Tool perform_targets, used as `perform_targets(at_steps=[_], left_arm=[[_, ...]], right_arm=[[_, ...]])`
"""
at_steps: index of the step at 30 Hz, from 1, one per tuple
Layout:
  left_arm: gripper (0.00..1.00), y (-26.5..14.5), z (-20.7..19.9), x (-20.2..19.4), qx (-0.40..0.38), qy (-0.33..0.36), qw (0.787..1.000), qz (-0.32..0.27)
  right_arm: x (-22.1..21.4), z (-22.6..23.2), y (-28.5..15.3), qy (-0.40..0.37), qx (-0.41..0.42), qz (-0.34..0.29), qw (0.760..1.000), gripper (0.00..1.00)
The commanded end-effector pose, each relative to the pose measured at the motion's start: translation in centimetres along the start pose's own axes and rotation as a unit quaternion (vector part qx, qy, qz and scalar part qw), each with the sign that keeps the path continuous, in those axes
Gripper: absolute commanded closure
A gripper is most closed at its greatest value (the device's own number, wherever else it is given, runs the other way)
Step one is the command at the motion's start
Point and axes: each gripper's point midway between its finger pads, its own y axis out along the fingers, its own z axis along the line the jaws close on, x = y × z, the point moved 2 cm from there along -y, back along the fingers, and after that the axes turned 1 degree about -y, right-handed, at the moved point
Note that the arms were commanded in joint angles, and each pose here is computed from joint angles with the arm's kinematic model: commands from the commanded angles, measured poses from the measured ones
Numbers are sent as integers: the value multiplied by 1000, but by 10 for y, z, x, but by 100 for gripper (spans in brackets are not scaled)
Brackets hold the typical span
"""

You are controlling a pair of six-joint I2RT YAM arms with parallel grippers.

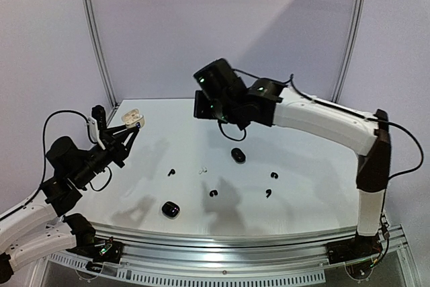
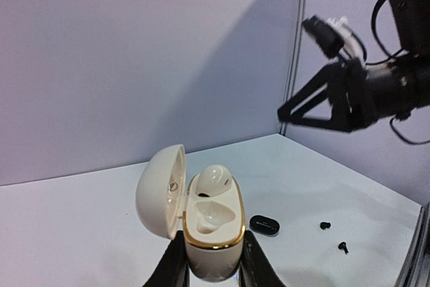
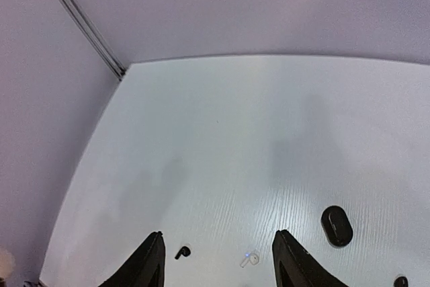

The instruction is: Insert the wireless bluetooth earbuds into the charging case

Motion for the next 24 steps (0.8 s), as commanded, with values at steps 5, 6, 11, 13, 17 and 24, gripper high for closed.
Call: perform_targets(at_steps=[5,6,11,13,17,24], left_arm=[[100,-4,11,-10,22,2,1000,8],[100,-4,11,-11,22,2,1000,9],[100,-6,11,-13,20,4,1000,8],[100,-6,11,-13,20,5,1000,8],[100,-6,11,-14,18,5,1000,9],[100,-6,11,-16,16,5,1000,9]], right_arm=[[-138,22,84,-57,34,174,983,50],[-143,31,87,-65,59,178,980,52],[-178,35,114,-63,83,198,975,61],[-190,30,125,-56,79,209,973,65],[-214,12,142,-31,54,238,969,73],[-243,-11,146,-28,12,280,959,78]])
